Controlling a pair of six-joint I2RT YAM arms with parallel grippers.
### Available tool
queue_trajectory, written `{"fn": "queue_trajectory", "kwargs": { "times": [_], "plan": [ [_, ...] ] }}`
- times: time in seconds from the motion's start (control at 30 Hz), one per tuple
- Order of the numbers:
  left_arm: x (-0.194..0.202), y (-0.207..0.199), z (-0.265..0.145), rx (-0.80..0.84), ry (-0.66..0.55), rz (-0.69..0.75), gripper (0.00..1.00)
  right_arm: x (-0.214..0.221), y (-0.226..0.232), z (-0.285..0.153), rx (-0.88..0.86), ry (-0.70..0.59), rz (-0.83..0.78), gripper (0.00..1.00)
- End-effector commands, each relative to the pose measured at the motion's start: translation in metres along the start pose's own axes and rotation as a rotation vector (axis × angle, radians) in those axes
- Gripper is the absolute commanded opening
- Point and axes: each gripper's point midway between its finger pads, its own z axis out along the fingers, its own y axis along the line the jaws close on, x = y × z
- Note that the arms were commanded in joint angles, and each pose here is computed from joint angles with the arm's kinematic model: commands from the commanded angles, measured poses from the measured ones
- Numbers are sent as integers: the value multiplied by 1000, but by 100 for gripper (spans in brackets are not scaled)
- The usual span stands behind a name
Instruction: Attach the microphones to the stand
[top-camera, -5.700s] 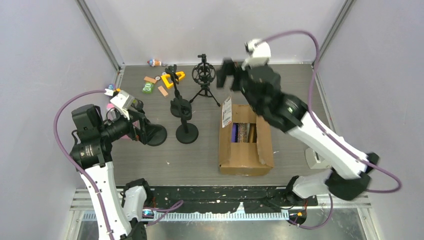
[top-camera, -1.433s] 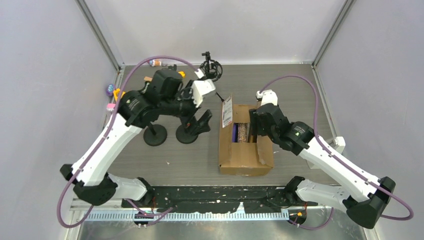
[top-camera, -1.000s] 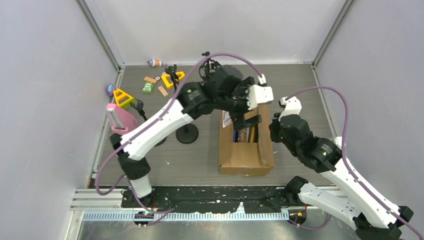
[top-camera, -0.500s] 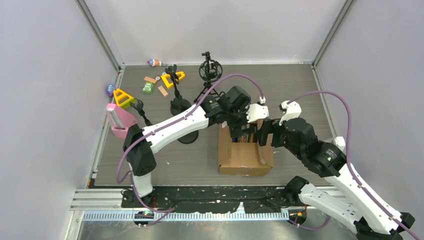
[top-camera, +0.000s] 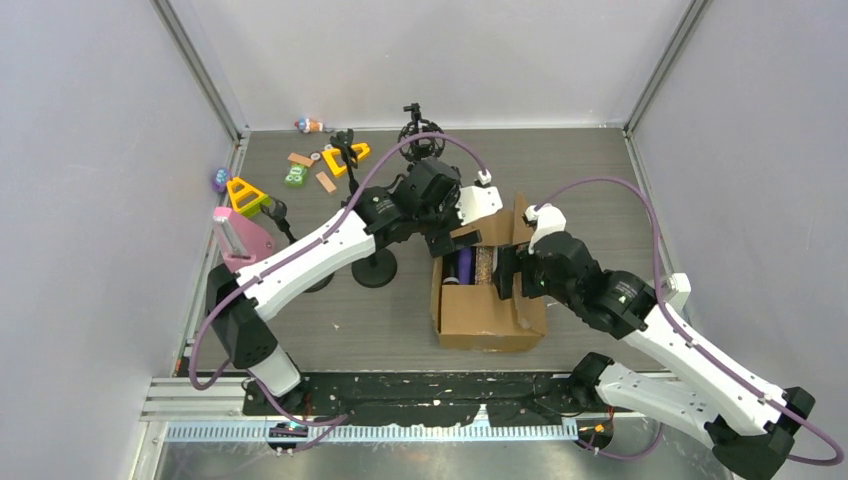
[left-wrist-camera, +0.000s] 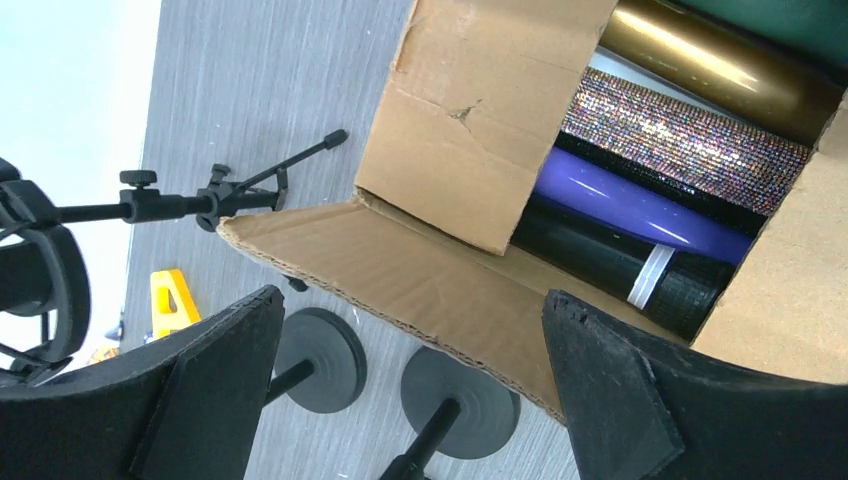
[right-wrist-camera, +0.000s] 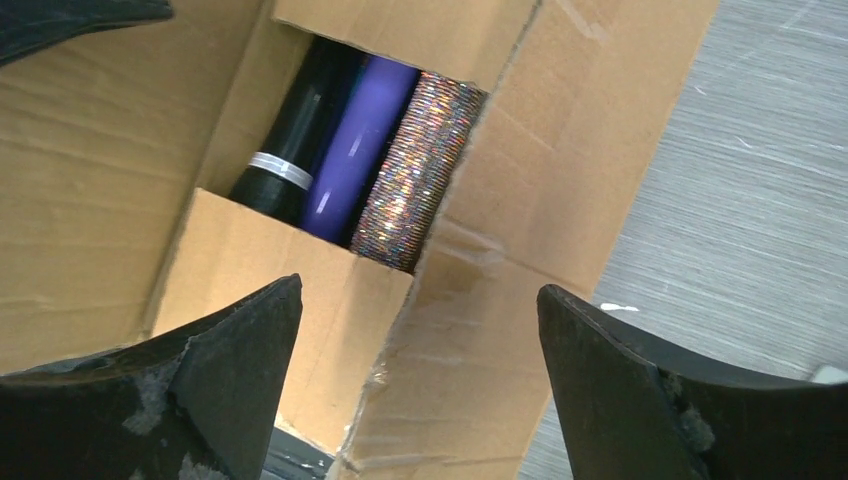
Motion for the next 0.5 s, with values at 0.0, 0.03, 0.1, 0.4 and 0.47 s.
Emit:
{"fn": "queue_trajectory", "kwargs": {
  "times": [0.0, 0.03, 0.1, 0.4, 0.47],
  "plan": [
    [4, 2, 3, -13, -8, -7, 98, -10, -25, -7, 135, -43, -28, 86],
    [7, 2, 5, -6, -4, -13, 97, -13, -28, -10, 153, -54, -28, 84],
    [11, 4, 9, -5, -15, -18, 97, -16, -41, -21, 202, -79, -28, 77],
    [12, -4, 10, 120, -130, -8, 99, -7, -58, -38, 253, -92, 22, 39],
    [6, -7, 12, 142, -154, 49, 100, -3, -54, -34, 241, -71, 29, 32]
  ]
}}
